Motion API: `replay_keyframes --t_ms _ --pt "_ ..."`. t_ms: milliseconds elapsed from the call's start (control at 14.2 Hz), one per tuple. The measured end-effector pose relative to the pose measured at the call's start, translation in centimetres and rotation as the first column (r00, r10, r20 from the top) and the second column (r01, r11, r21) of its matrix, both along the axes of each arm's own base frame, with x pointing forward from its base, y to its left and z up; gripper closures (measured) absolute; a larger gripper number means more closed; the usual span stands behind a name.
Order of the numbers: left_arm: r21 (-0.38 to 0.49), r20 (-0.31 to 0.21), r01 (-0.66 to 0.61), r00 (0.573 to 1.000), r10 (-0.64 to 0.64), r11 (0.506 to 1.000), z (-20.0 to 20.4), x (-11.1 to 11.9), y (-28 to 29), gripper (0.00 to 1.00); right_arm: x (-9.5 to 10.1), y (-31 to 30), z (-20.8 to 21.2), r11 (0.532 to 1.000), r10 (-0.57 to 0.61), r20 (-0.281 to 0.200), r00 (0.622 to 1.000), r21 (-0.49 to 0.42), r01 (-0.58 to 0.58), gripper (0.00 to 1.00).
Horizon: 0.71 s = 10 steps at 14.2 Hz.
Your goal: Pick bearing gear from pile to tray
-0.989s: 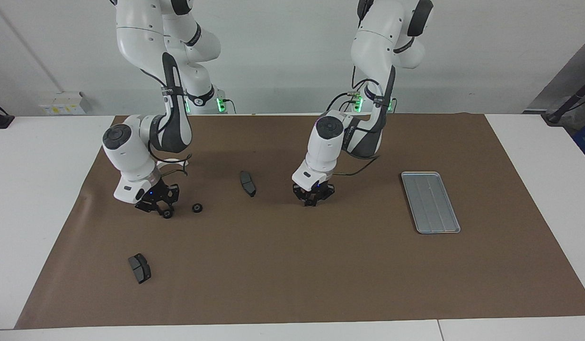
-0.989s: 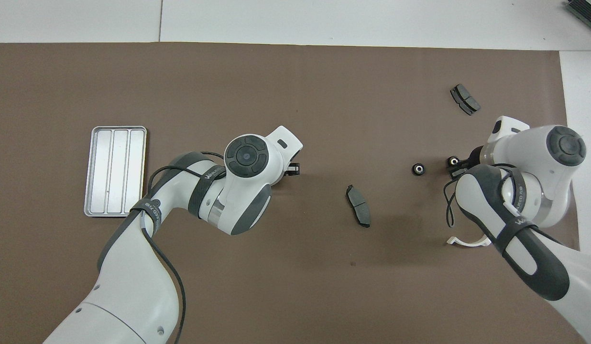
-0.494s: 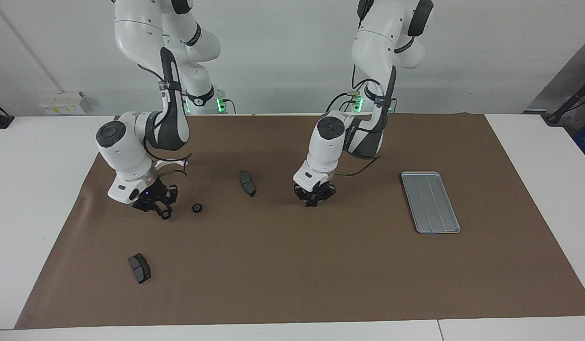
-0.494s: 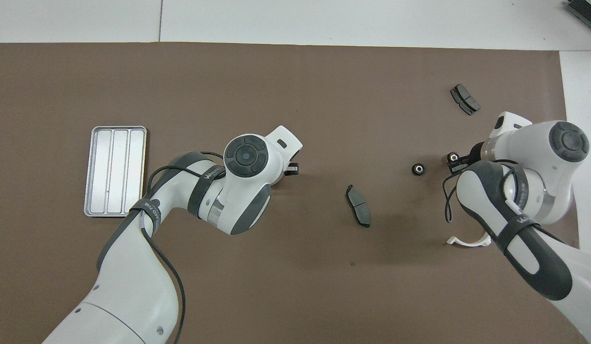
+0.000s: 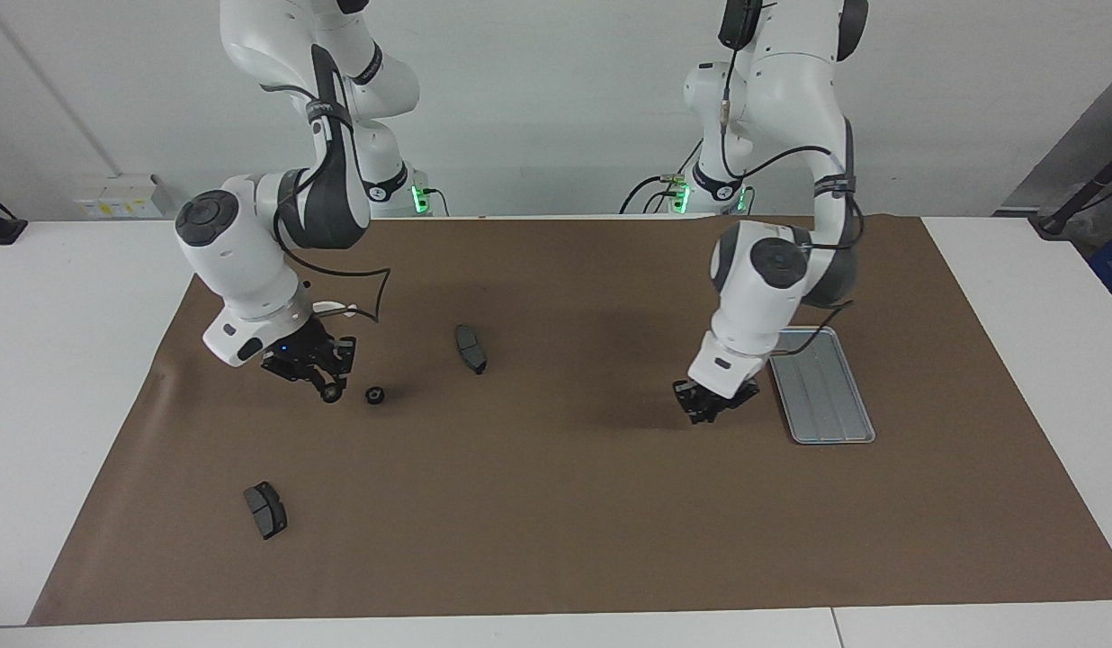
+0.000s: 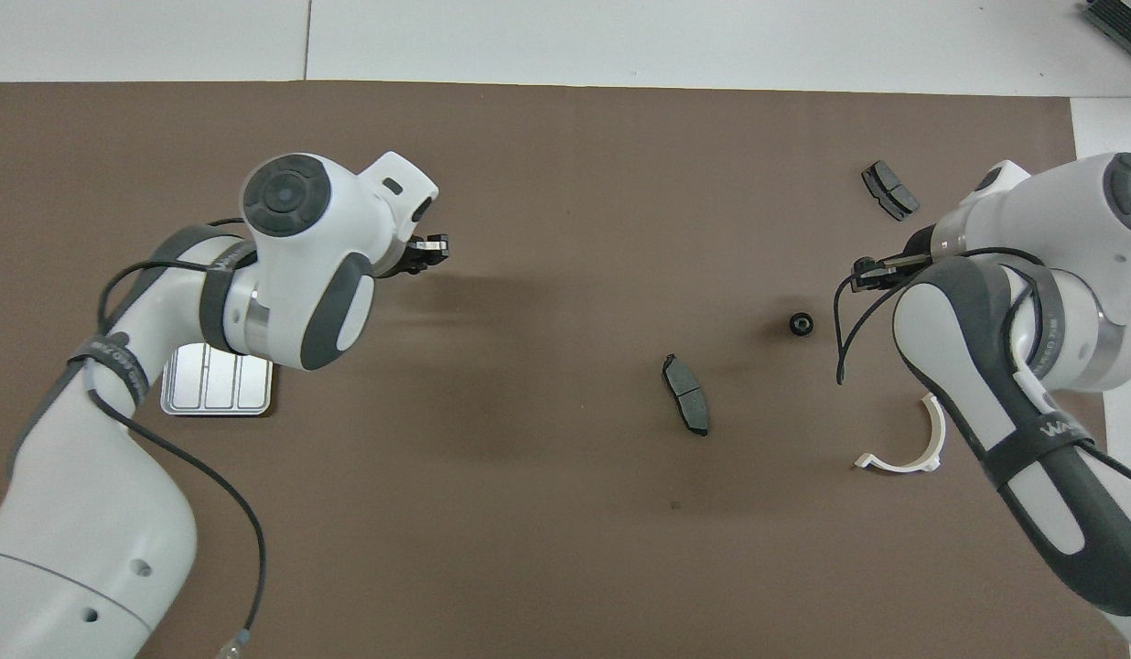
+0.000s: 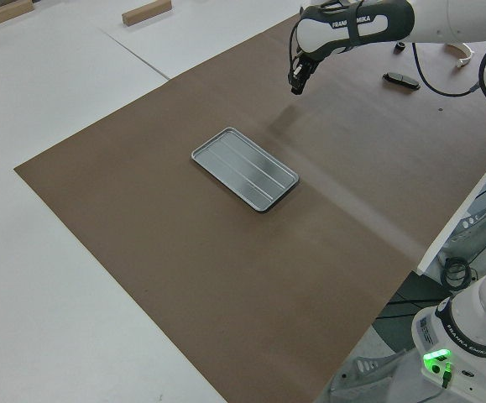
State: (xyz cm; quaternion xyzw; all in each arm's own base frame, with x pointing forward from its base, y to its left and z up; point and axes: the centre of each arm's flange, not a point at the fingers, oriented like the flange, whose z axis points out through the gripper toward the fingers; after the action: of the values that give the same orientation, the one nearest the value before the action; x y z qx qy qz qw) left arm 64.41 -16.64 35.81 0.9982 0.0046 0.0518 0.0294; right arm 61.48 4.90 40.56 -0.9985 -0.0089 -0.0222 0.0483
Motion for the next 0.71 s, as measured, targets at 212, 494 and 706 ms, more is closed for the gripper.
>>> replay_keyframes --t_ms 212,494,706 --pt "0.023 -0.023 0.082 0.996 -0.082 0.996 -0.1 0.6 7.5 0.76 -0.8 7.7 0.5 0.995 -0.099 -0.016 0.995 0.013 0.099 0.69" --pt "0.035 -0.058 0.194 0.98 -0.192 0.98 -2.0 -0.2 14.9 0.76 -2.4 16.9 2.3 0.978 -0.207 -0.001 0.978 0.043 0.206 0.69" --pt "0.039 -0.059 0.235 0.971 -0.233 0.971 -3.1 -1.3 17.5 0.76 -3.8 25.1 1.8 0.954 -0.298 0.04 0.954 0.032 0.297 0.69"
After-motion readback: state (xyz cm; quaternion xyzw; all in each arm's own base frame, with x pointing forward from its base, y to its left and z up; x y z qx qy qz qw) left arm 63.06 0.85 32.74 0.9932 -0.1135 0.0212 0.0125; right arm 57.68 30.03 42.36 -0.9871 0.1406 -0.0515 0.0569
